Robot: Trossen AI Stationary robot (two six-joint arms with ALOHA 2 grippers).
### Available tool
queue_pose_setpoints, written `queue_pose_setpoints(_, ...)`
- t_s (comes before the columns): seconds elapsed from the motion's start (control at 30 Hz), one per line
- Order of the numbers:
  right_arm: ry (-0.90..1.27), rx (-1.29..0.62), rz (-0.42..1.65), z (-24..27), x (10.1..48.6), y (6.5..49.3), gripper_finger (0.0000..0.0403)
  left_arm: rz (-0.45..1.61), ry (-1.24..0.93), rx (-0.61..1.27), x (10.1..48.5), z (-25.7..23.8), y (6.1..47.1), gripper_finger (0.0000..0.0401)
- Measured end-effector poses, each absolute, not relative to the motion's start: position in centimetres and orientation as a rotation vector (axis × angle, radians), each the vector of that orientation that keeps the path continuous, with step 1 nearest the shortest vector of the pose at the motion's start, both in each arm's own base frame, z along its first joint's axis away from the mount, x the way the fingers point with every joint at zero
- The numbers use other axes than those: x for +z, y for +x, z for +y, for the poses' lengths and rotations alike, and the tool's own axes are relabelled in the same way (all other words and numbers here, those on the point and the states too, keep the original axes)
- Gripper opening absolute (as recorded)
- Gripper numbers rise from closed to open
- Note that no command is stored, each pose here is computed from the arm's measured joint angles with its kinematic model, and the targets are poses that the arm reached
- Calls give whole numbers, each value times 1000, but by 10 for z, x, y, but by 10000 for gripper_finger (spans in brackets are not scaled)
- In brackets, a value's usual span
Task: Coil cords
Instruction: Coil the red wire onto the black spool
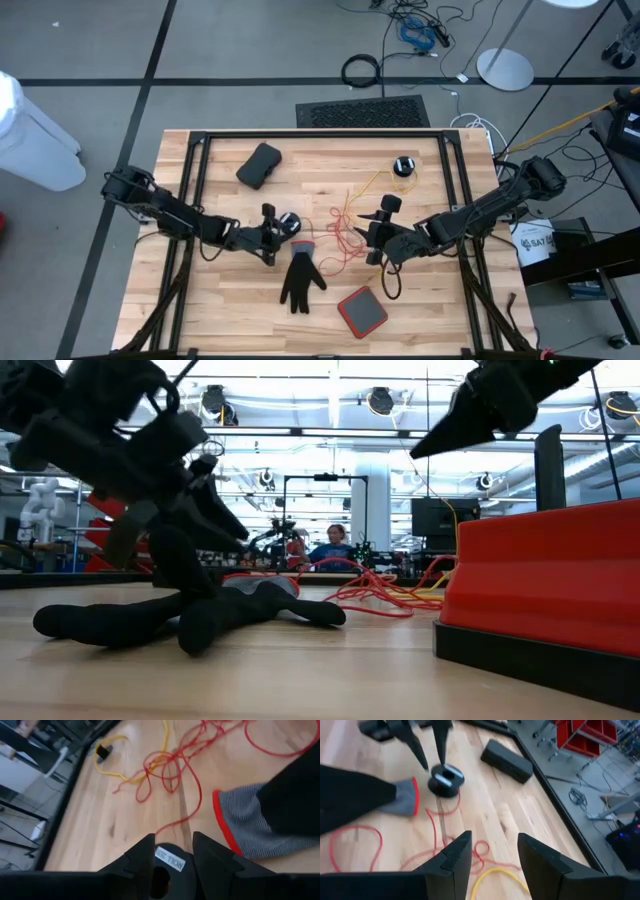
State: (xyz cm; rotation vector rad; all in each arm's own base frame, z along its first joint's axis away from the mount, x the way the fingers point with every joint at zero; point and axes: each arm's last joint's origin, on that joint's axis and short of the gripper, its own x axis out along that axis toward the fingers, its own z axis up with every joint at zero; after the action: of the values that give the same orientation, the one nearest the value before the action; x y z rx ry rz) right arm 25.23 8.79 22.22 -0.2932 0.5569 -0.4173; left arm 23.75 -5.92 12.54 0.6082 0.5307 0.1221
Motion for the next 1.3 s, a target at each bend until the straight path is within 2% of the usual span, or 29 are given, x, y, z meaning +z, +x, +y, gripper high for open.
queue_pose_setpoints(0.17,-310,-458,622,85,216,246,146,504,623,161,134,-69,231,140)
queue_pose_setpoints(0.27,-358,-527,660,83,212,240,146,463,598,247,144,-74,226,140)
queue_pose_setpoints(0.4,-375,-580,682,79,213,231,146,387,595,397,165,-79,216,140)
queue_pose_setpoints(0.5,-361,-586,681,77,220,222,146,319,576,438,187,-80,205,140)
queue_pose_setpoints(0.73,-339,-563,648,72,243,196,146,140,453,407,232,-79,175,140)
queue_pose_setpoints(1.0,-239,-468,693,66,255,170,146,39,357,379,259,-73,142,140)
queue_pose_setpoints(1.3,-171,-388,760,59,261,152,146,25,281,592,277,-60,111,140)
